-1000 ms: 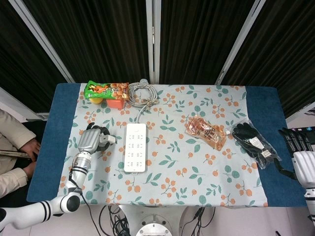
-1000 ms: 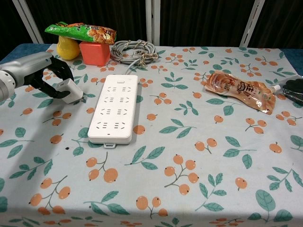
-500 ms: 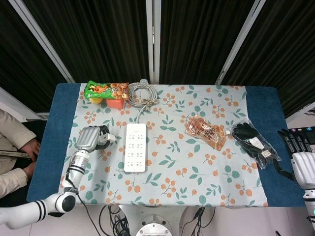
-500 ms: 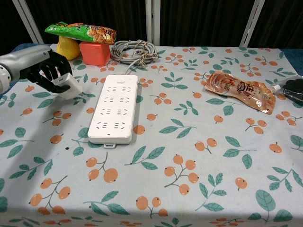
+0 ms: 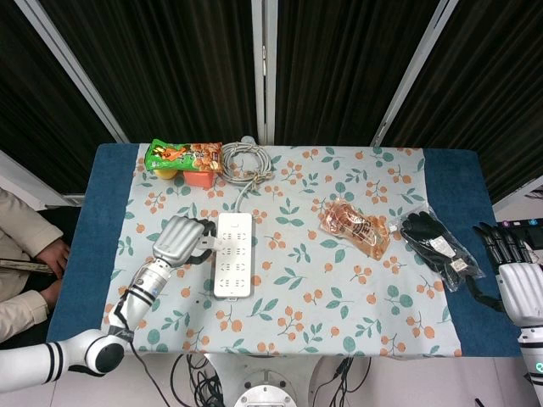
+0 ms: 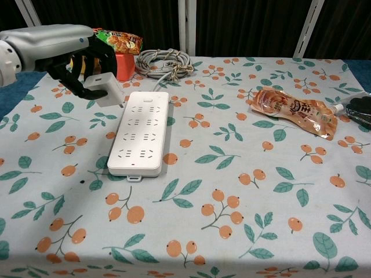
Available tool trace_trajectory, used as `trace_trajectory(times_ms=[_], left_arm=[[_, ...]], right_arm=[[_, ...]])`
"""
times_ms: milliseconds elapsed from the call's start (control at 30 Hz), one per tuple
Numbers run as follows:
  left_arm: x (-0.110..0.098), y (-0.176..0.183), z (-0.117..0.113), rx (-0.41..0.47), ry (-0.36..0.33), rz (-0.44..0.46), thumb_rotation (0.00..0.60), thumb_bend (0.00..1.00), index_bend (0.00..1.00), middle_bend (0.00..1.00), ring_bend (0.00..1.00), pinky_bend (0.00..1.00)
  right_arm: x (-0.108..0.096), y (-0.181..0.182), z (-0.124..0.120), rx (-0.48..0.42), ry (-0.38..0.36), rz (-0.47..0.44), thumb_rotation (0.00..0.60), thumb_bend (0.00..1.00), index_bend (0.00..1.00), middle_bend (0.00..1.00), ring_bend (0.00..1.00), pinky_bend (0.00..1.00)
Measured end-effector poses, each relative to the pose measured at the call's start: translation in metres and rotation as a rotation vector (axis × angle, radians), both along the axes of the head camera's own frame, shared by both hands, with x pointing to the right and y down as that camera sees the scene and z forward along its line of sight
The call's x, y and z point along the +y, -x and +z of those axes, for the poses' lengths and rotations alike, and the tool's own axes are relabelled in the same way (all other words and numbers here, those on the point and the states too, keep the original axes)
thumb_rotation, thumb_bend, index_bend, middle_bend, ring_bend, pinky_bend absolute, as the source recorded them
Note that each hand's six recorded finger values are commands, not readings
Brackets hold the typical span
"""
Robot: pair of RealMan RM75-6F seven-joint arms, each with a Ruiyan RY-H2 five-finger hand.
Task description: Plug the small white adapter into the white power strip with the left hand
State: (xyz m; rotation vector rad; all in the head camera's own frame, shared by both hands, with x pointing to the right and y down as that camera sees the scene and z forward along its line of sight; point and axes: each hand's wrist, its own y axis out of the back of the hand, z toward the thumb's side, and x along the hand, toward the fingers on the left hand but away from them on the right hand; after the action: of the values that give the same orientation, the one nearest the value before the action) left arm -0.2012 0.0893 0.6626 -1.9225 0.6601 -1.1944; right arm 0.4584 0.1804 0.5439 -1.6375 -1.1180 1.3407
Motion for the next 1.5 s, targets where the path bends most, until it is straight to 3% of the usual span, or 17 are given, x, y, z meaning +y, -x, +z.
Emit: trace_trajectory(times_ms=[500,1500], left_arm=[[-0.001,-0.037,0.016,-0.103,0.058,0.075,0.6,0.5,0.65,0.69,0.53,0.56],[-0.003,-0.044,0.021,-0.175,0.07,0.086,0.6,0.5,0.65,0.69,0.53,0.56]], right_arm=[[0.004,-0.008,0.0,0.001,0.003,0.02,0.6,0.33,0.0,0.05,0.0,0.0],[0.006,-0.014,0.0,-0.002,0.003,0.033,0.6,0.33,0.0,0.05,0.0,0.0]])
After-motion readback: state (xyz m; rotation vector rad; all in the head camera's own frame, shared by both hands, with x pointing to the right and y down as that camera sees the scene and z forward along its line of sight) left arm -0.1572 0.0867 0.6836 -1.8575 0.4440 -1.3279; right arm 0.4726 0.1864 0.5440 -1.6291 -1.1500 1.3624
